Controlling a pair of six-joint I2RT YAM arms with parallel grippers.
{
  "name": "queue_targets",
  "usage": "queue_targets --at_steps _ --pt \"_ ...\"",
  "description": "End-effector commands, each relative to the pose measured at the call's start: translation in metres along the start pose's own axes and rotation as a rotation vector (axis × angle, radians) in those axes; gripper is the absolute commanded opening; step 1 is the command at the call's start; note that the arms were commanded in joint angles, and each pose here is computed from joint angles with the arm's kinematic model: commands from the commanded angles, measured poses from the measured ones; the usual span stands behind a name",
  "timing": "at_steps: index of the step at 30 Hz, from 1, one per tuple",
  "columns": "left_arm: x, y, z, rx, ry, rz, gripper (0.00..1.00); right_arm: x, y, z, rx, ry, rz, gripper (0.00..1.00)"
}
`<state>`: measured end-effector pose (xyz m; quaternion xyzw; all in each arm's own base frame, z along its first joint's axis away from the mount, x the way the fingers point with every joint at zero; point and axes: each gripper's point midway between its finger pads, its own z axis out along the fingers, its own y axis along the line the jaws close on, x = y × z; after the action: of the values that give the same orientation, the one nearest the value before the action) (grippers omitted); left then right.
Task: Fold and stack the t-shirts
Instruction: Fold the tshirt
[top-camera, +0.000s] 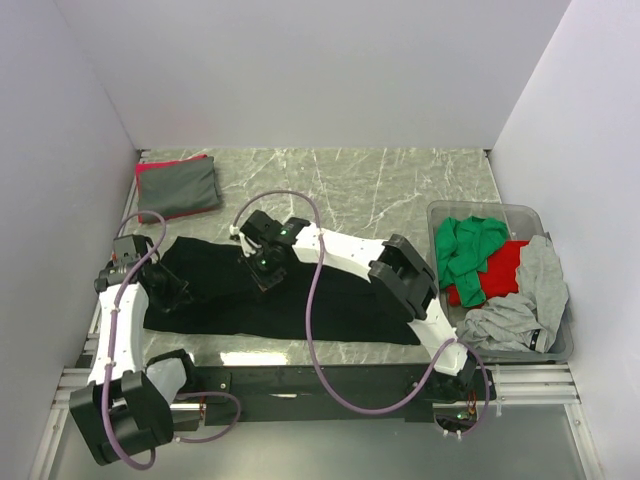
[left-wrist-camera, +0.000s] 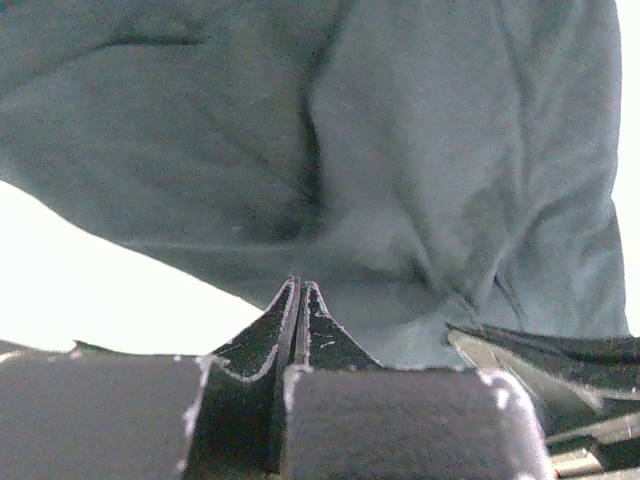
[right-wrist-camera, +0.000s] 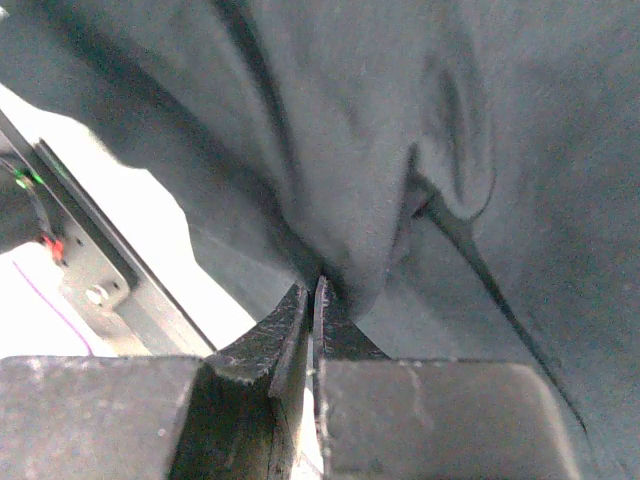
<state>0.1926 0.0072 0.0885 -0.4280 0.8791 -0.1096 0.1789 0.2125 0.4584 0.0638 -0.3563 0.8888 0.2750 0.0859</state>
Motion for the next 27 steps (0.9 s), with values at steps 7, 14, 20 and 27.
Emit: queue_targets --at_steps 7,14,20,27 --pt "0.001 0.019 -0.013 -0.093 -0.049 -0.019 0.00 0.013 0.020 -0.021 -0.019 0.033 -0.087 0.00" --pt "0.009 0.021 -0.014 -0.088 -0.046 -0.032 0.00 0.024 0.021 -0.019 -0.010 0.060 -0.102 0.01" --pt "-0.004 0.003 -0.020 -0.034 -0.064 -0.025 0.00 0.031 0.013 -0.022 0.058 0.047 -0.104 0.14" --pt "-0.039 -0.035 -0.021 0.058 -0.097 -0.026 0.00 0.032 0.002 -0.045 0.138 -0.008 -0.105 0.36"
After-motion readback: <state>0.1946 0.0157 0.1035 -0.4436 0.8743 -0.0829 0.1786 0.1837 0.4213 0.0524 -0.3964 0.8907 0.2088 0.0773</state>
